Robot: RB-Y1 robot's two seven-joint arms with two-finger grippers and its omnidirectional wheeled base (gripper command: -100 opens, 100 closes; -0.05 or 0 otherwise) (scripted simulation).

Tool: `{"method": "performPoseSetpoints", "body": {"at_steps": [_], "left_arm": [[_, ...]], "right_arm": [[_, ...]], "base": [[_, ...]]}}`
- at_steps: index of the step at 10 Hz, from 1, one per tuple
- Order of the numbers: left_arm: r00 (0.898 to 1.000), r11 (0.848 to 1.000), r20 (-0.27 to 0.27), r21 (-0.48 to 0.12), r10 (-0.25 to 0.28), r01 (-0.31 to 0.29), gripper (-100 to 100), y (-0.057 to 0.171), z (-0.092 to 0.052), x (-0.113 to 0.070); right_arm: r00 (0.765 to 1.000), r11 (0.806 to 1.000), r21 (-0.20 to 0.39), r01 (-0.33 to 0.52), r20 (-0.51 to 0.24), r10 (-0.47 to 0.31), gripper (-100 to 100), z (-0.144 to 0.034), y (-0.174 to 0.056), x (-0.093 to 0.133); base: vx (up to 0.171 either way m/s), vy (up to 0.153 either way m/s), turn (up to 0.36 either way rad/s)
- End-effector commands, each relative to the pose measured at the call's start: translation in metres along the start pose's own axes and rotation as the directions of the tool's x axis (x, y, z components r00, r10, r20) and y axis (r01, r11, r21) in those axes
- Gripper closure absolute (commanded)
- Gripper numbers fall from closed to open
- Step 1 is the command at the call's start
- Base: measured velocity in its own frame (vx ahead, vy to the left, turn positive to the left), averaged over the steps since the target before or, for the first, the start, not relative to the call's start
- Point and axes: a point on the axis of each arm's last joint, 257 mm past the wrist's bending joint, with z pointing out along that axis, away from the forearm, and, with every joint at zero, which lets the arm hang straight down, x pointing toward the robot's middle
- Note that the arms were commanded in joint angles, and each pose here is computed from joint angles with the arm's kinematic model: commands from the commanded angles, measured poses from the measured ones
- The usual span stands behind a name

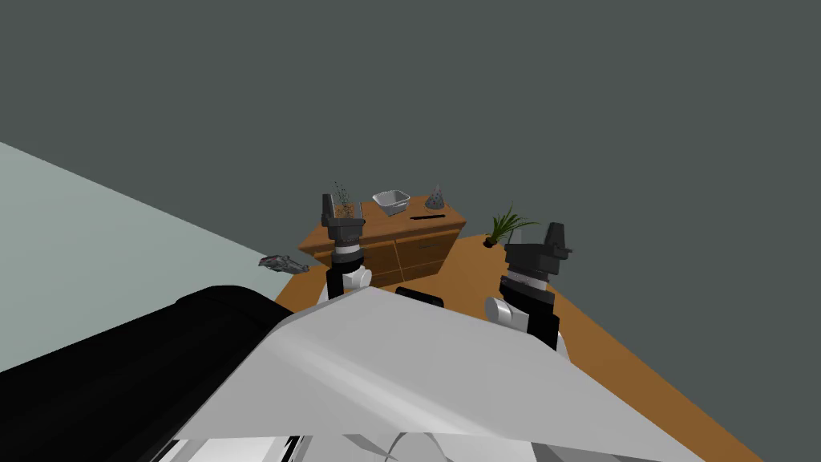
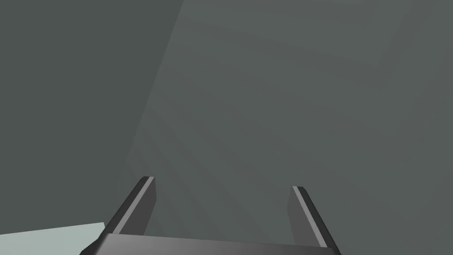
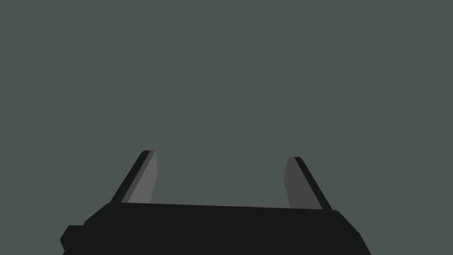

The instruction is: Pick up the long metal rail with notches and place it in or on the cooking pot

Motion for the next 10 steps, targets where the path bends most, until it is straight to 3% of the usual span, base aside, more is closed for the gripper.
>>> {"method": "performPoseSetpoints", "body": {"at_steps": [1, 5, 7, 10], "left_arm": [[1.000, 1.000, 0.000, 0.000, 0.000, 0.000, 0, 0.000, 0.000, 0.000], [1.000, 1.000, 0.000, 0.000, 0.000, 0.000, 0, 0.000, 0.000, 0.000], [1.000, 1.000, 0.000, 0.000, 0.000, 0.000, 0, 0.000, 0.000, 0.000], [1.000, 1.000, 0.000, 0.000, 0.000, 0.000, 0, 0.000, 0.000, 0.000]], "right_arm": [[0.999, 1.000, -0.008, 0.008, -0.038, -0.008, -100, 0.004, 0.001, 0.008], [0.989, 0.999, -0.034, 0.023, -0.148, -0.028, -100, 0.013, 0.004, 0.033], [0.973, 0.998, -0.055, 0.031, -0.229, -0.042, -100, 0.018, 0.004, 0.055], [0.953, 0.997, -0.065, 0.050, -0.296, -0.067, -100, 0.018, 0.003, 0.068]], "base": [[-0.041, 0.024, 0.058], [-0.122, 0.048, 0.095], [-0.112, 0.061, 0.151], [-0.101, 0.058, 0.110]]}}
